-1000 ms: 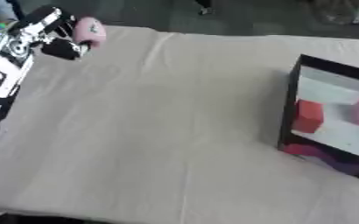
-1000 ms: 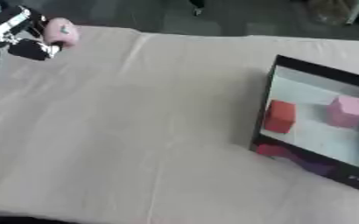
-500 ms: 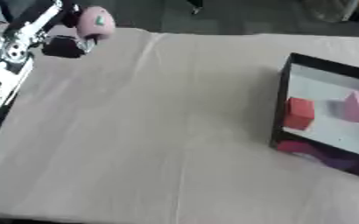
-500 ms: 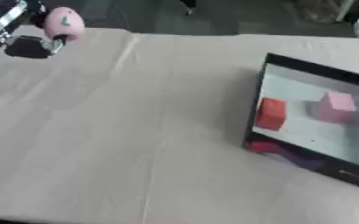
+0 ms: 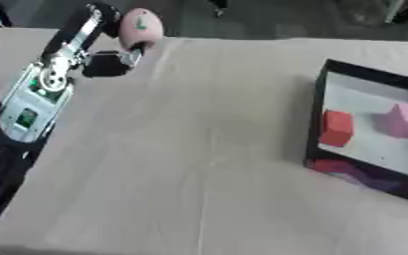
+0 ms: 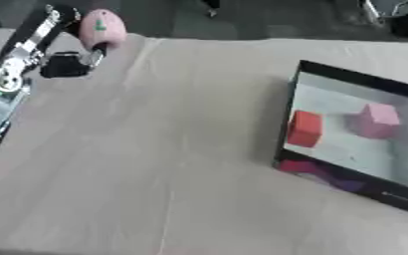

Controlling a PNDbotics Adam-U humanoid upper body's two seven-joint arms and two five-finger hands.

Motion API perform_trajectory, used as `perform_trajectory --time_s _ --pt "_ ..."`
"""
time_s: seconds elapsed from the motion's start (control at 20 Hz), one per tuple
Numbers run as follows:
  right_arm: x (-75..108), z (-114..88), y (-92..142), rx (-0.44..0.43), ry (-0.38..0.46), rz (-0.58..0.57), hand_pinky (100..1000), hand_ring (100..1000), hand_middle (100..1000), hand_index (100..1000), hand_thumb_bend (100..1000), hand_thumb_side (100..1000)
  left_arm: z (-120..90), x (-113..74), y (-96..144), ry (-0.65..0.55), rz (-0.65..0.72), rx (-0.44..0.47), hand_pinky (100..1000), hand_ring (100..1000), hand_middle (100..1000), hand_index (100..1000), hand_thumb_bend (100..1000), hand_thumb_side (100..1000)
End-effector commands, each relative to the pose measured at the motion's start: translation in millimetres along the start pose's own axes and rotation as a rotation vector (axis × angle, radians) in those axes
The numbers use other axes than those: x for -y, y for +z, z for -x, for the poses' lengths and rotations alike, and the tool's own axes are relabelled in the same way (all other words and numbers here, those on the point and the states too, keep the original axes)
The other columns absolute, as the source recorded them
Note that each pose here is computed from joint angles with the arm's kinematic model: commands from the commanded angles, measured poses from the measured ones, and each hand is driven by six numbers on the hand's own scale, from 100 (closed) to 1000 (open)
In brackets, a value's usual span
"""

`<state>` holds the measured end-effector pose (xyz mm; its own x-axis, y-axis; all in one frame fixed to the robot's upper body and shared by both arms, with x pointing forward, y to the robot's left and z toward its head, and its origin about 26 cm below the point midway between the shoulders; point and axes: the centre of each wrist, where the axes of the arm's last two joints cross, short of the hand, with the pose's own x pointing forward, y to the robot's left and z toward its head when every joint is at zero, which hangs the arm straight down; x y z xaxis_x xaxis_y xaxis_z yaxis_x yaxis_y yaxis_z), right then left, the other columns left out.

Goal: Pick up the objects with one hand, pass them to the other hand, and then place them into the box on the other side of the table.

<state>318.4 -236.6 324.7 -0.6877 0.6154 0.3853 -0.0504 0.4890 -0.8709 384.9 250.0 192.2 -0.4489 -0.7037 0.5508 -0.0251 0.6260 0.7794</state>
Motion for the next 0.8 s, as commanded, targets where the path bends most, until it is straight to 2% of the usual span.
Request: perform_trajectory --time_s 0.05,0.25,0.45,0.5,0.55,0.8 --pt "2.4 -15.9 -6.7 0.053 0.068 -0.038 983 1000 825 930 100 197 -10.3 2.0 -4.1 0.035 -0.029 0.057 698 593 526 488 100 179" --pt "-5.7 -26.6 -18.9 0.096 0.096 -0.095 974 1000 825 922 100 175 -12.4 17.2 -5.9 0.135 -0.031 0.096 695 593 523 485 100 225" --pt "-16.5 -34.3 -29.6 0.119 0.125 -0.152 969 1000 823 919 100 175 -11.1 32.5 -7.7 0.188 -0.026 0.110 696 593 522 486 100 231" --pt "-19.8 -35.8 -32.3 0.124 0.130 -0.168 967 1000 820 919 100 122 -10.6 36.4 -8.3 0.192 -0.024 0.109 696 593 522 486 100 230" --pt "-23.0 -37.2 -35.1 0.128 0.135 -0.183 967 1000 822 919 100 183 -10.2 40.1 -8.9 0.193 -0.020 0.108 697 595 524 487 100 227" --pt "-37.5 -40.0 -47.3 0.142 0.154 -0.245 964 1000 822 920 100 192 -12.2 51.8 -10.9 0.192 -0.006 0.125 697 594 523 486 100 226"
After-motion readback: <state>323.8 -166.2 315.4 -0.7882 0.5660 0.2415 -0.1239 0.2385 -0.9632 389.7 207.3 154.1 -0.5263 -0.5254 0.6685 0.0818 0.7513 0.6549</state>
